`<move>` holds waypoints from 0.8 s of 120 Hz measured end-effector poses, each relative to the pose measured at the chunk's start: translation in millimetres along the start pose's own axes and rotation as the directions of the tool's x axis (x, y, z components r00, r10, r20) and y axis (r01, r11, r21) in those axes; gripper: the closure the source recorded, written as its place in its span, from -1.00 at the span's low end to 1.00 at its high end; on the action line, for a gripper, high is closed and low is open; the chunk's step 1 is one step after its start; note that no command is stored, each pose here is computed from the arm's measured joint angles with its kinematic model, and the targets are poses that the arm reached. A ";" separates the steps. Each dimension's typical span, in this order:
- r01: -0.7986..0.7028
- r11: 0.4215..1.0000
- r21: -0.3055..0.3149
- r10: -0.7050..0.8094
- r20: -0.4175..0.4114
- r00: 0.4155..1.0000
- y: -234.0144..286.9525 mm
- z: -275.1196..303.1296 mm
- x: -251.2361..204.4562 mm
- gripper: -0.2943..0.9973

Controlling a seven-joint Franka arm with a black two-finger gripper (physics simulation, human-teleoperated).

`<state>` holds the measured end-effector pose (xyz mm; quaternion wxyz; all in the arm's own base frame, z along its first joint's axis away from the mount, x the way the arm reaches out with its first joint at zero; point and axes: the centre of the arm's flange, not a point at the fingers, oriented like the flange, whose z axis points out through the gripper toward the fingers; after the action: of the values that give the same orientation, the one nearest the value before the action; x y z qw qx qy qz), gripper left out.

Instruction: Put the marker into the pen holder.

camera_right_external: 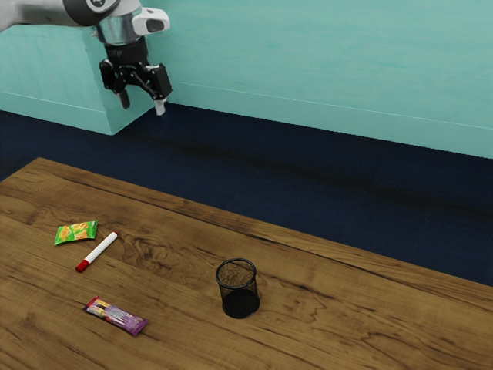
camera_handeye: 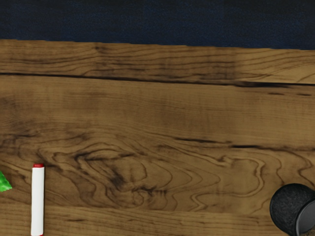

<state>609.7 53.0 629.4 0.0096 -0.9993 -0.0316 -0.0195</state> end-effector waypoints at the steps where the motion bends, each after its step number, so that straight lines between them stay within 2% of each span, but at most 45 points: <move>1: 0.011 1.000 0.002 -0.011 -0.001 1.000 -7.9 0.2 1.5 -0.52; 11: 0.041 0.999 0.010 -0.041 -0.003 0.999 -40.8 1.1 6.9 -0.52; 49: -0.037 0.999 0.011 0.037 0.010 0.999 -35.7 16.7 18.3 -0.51; 61: -0.047 0.999 0.018 0.046 0.041 0.998 -39.2 56.5 36.9 -0.51; 77: -0.059 0.998 0.031 0.055 0.118 0.991 -45.4 146.9 66.0 -0.50; 96: -0.041 0.998 0.051 0.033 0.165 0.986 -74.7 210.5 62.4 -0.50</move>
<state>675.3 135.8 422.9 0.0343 -0.9973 -0.0142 0.0640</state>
